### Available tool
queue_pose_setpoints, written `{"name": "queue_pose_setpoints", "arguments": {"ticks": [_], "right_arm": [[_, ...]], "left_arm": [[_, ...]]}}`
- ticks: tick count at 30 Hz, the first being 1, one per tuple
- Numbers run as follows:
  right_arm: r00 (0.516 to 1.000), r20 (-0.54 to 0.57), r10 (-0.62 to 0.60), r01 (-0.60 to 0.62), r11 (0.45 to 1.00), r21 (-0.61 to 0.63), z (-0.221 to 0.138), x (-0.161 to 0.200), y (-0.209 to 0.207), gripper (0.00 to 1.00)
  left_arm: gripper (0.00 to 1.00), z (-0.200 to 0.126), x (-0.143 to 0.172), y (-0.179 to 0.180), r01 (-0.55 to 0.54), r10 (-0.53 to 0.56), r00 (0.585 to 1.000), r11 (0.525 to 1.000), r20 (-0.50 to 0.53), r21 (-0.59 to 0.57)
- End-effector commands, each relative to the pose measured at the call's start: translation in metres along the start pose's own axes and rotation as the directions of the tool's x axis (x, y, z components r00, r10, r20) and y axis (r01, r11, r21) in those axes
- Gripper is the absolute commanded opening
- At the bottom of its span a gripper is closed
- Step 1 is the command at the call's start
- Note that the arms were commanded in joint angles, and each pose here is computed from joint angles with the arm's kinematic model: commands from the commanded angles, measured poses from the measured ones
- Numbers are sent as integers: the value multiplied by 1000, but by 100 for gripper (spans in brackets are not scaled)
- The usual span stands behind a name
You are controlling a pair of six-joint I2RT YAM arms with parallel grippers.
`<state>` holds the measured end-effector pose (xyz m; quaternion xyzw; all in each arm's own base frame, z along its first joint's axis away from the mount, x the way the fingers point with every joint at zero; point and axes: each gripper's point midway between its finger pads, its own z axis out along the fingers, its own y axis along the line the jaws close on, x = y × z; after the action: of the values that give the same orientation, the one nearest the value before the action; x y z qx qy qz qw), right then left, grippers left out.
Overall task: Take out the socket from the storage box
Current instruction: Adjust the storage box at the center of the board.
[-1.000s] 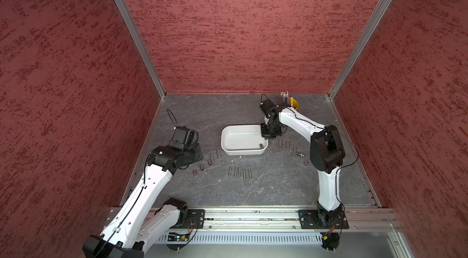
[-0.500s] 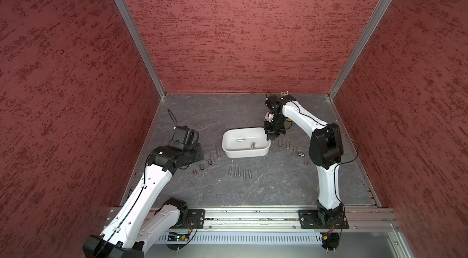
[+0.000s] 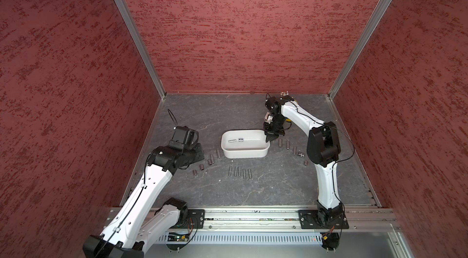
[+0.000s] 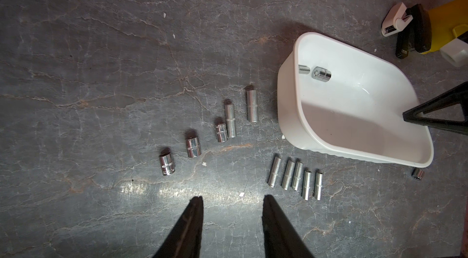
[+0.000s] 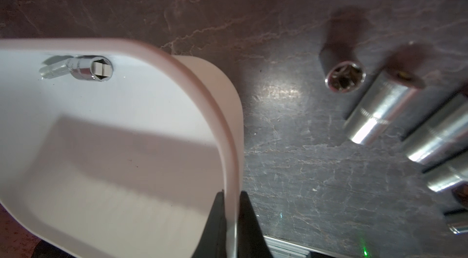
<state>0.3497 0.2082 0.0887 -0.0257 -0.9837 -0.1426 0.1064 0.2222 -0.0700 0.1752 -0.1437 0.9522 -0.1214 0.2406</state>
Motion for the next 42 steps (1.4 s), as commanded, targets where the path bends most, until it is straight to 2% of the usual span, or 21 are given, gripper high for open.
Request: {"name": "queue_pose_setpoints", "arguments": {"ticks": [1,15,27,33,42], "right_arm": [[1000,6,-1,1,1000,-25,-4,-5,1,0],[993,118,-9,8,1000,3,-10,-30,-3,0],[985,174,-22,26,999,-21,-3,-39,-2,12],[986,165,-21,25,999,-26,5,-37,-4,15],[981,192,-34,39,999,-25,-6,-36,-3,27]], "left_arm": [[41,1,-1,-1,-15,15,1000,1000,8,10],[41,3,0,0,-14,14,1000,1000,2,-4],[41,5,1,0,-15,15,1000,1000,-5,-9],[41,6,1,0,-16,15,1000,1000,-12,-13],[41,8,1,1,-17,16,1000,1000,-18,-18]]}}
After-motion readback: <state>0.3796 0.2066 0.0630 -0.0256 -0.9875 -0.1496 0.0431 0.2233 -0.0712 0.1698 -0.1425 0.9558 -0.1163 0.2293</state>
